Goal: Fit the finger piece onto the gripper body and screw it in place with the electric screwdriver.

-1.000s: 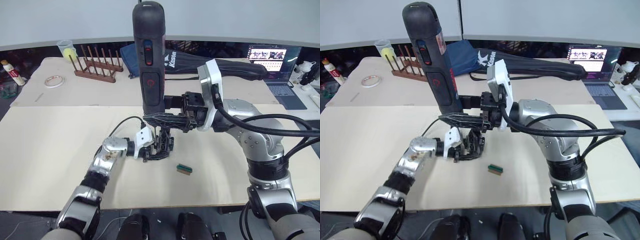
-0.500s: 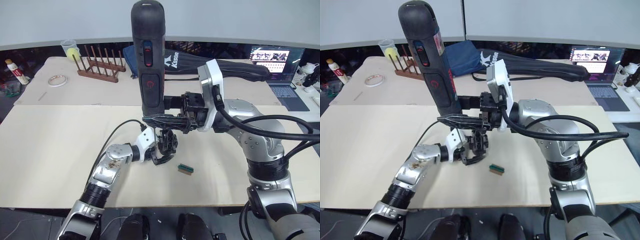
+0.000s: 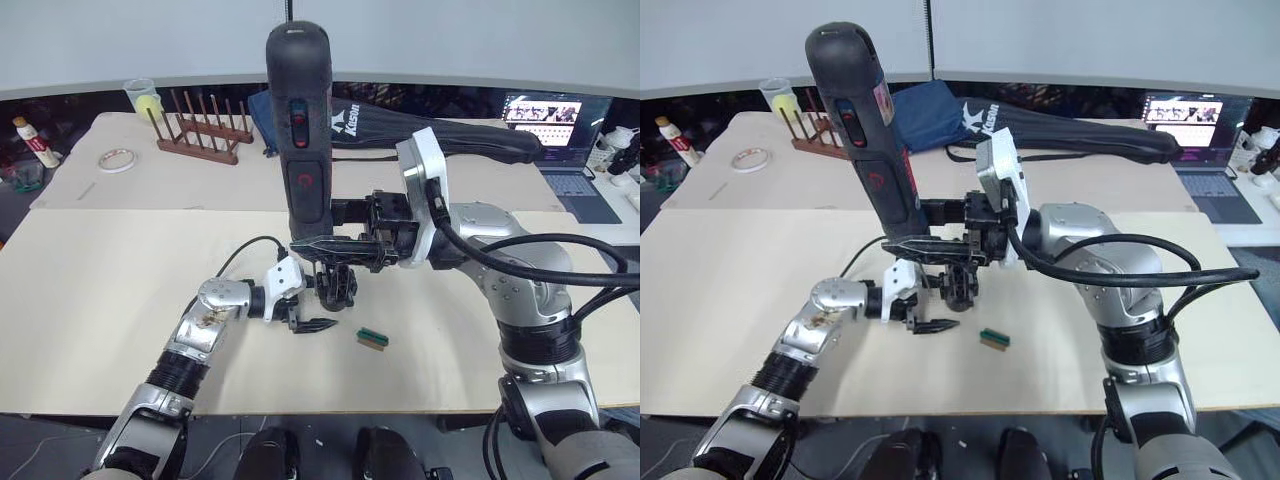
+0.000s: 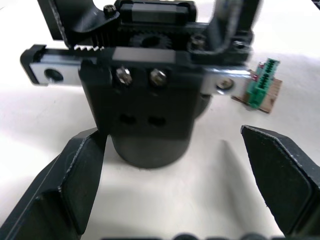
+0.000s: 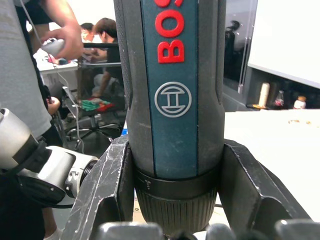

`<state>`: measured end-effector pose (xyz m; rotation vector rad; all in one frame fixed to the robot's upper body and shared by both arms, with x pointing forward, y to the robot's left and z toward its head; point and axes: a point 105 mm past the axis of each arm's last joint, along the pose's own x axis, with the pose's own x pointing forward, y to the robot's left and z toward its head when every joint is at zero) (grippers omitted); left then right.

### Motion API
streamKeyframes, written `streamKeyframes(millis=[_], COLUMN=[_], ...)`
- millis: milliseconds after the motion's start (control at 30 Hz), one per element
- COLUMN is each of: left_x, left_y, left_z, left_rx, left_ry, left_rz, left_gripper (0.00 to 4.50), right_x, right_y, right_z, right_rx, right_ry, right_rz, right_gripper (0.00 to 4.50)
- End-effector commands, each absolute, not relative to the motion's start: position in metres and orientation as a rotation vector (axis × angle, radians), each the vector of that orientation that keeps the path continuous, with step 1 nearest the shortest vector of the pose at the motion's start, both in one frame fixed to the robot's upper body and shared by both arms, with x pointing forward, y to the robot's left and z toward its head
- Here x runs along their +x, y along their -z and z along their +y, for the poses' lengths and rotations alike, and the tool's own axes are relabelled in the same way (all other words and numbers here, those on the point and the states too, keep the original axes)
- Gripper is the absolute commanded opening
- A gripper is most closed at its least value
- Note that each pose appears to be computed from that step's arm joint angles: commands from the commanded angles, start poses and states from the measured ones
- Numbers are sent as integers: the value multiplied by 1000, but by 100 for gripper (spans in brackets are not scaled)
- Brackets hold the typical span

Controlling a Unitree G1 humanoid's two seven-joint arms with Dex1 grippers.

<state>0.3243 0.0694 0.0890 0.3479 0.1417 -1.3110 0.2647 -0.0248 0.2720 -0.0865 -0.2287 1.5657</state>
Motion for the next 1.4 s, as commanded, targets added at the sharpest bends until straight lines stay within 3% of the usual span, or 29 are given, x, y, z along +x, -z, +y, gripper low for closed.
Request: streamKeyframes(millis=[33, 300, 400, 500, 867, 1167, 1300, 1400], left_x=[325, 324, 316, 321, 340, 358, 355, 350], left_y=[-96, -96, -93, -94, -114, -103, -97, -95], left_z=[63, 60, 55, 54, 55, 56, 64, 73], left_rx=[363, 292, 299, 326, 469, 470, 458, 454], left_ry=[1317, 1186, 1231, 1272, 1607, 1550, 1535, 1504], left_rz=[94, 101, 98, 91, 37, 104, 124, 132], left_gripper=[450, 450, 365, 232, 231, 231, 431, 450], right_x=[254, 254, 256, 258, 251, 247, 247, 247], right_y=[-292, -294, -293, -292, -286, -286, -285, -285], right_z=[-27, -27, -29, -31, -39, -35, -32, -31], right_rx=[-124, -122, -123, -127, -137, -106, -95, -94], right_ry=[-1570, -1558, -1556, -1554, -1567, -1555, -1562, -1573], right_rz=[-334, -333, -330, -327, -301, -310, -315, -319], right_gripper=[194, 194, 194, 194, 194, 194, 194, 194])
